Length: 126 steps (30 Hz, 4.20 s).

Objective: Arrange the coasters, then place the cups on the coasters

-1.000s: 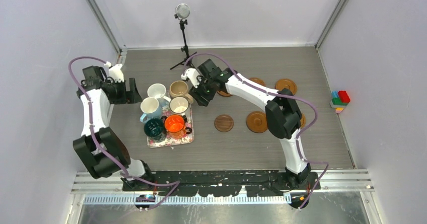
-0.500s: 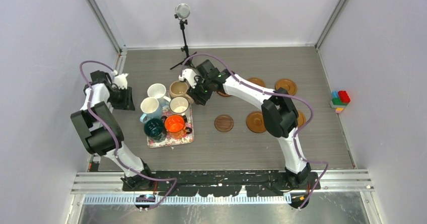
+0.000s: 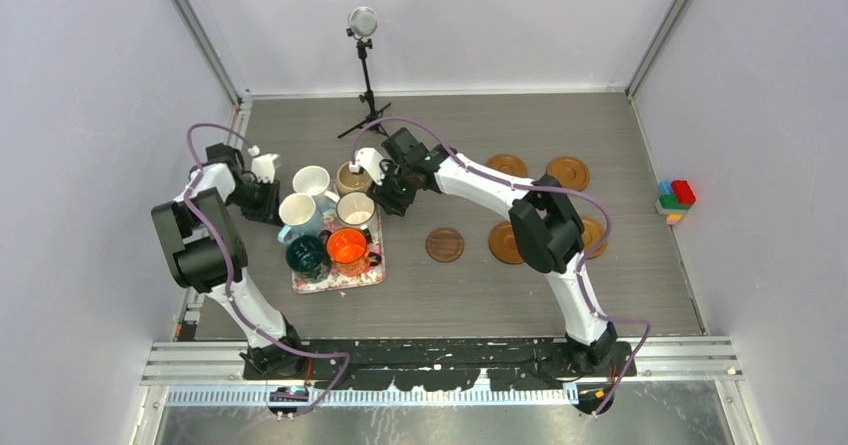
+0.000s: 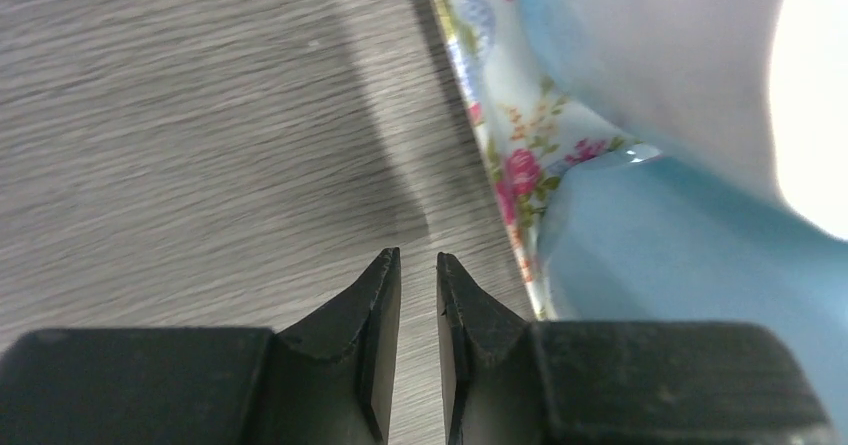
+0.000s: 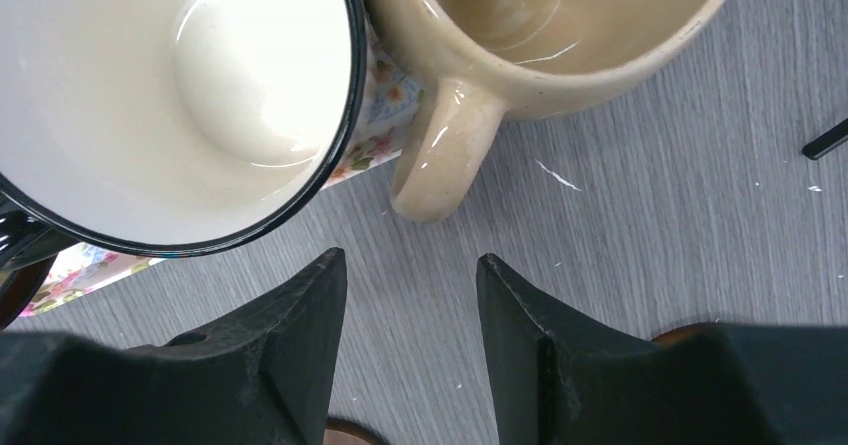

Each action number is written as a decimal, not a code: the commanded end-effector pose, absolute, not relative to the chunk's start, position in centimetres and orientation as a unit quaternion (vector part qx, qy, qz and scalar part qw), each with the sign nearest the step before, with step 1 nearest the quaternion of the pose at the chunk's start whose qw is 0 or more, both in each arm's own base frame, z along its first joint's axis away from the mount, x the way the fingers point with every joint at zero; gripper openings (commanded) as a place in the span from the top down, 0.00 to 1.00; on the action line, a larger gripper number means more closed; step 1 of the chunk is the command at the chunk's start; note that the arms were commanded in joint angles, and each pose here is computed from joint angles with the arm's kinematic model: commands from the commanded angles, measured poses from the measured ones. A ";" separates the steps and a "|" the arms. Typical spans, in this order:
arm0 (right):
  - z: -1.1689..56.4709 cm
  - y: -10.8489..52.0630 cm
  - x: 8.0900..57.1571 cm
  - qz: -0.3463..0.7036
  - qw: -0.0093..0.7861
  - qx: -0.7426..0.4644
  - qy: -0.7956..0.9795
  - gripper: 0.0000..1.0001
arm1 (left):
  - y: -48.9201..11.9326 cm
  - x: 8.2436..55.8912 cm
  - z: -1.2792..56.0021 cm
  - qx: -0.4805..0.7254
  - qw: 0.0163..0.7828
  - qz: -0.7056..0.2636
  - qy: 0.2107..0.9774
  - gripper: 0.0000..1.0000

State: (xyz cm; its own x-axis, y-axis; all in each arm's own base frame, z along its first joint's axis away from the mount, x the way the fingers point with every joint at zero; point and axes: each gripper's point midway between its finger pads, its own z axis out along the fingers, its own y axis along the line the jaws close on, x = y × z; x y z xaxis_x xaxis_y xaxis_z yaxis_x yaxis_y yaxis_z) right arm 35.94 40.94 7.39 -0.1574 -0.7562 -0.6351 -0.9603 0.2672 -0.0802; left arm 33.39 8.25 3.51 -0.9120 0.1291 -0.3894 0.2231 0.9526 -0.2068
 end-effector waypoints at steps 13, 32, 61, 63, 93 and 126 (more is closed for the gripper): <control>8.9 42.1 37.8 0.168 0.332 -0.568 0.734 0.45 | 2.5 33.9 2.0 0.142 0.176 -0.176 0.958 0.84; 9.0 41.8 37.6 0.167 0.330 -0.569 0.735 0.43 | 2.1 35.2 3.6 0.040 0.165 -0.290 0.942 0.82; 8.6 41.4 41.3 0.131 0.350 -0.539 0.755 0.50 | 3.5 34.0 3.6 0.006 0.198 -0.265 0.944 0.45; 8.7 41.8 40.9 0.149 0.349 -0.545 0.748 0.50 | 3.5 34.2 3.7 0.002 0.203 -0.264 0.943 0.42; 11.4 43.6 40.5 0.194 0.366 -0.547 0.727 1.00 | 6.4 32.8 15.4 -0.029 0.351 -0.110 0.929 0.00; 20.3 5.2 42.2 0.100 0.465 -0.242 0.846 1.00 | 2.2 28.9 20.1 0.036 0.371 -0.175 0.911 0.00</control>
